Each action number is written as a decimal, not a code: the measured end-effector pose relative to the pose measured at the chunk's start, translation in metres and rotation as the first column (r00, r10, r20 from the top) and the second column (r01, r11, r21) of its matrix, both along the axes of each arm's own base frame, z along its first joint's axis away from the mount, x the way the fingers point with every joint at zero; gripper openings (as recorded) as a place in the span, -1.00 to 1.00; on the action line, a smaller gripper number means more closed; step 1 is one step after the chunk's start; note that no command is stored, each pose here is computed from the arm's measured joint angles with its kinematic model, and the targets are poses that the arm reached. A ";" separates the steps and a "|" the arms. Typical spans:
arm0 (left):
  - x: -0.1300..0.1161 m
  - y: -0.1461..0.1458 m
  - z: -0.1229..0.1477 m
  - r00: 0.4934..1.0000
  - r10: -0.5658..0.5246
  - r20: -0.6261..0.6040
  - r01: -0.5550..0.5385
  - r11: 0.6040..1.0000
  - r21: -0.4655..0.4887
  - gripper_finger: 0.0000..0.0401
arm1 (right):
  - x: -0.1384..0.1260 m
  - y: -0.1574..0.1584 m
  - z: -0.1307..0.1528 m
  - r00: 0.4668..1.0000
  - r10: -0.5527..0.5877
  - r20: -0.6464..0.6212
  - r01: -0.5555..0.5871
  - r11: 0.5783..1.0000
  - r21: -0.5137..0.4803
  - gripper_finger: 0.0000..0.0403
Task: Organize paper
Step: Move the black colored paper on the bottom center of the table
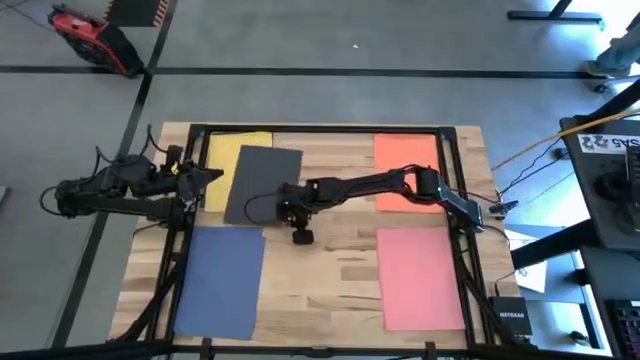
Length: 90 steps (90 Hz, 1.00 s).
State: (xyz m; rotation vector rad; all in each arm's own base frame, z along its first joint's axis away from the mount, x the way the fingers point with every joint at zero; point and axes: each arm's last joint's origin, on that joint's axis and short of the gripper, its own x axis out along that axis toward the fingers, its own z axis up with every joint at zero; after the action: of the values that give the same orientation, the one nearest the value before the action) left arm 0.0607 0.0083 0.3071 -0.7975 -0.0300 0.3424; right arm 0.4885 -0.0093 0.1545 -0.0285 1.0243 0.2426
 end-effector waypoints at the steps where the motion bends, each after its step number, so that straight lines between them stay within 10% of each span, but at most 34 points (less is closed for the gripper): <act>1: 0.000 0.000 0.000 1.000 0.000 0.003 0.000 1.000 0.000 -1.00 | -0.001 0.001 0.002 1.000 0.002 -0.005 -0.002 1.000 0.006 -1.00; 53: -0.007 0.000 0.009 0.997 0.007 0.081 -0.002 0.998 -0.062 -1.00 | -0.058 0.117 0.050 0.929 0.253 -0.271 -0.179 0.946 0.271 -1.00; 90: -0.007 0.000 0.008 0.997 0.007 0.075 -0.003 0.998 -0.057 -1.00 | -0.101 0.192 0.035 0.809 0.423 -0.408 -0.344 0.904 0.254 -1.00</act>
State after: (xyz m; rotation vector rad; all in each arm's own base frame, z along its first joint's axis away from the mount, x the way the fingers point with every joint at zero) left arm 0.0537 0.0085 0.3154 -0.8665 -0.0926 0.3190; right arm 0.3872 0.1824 0.1896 -0.0272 1.4626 0.7379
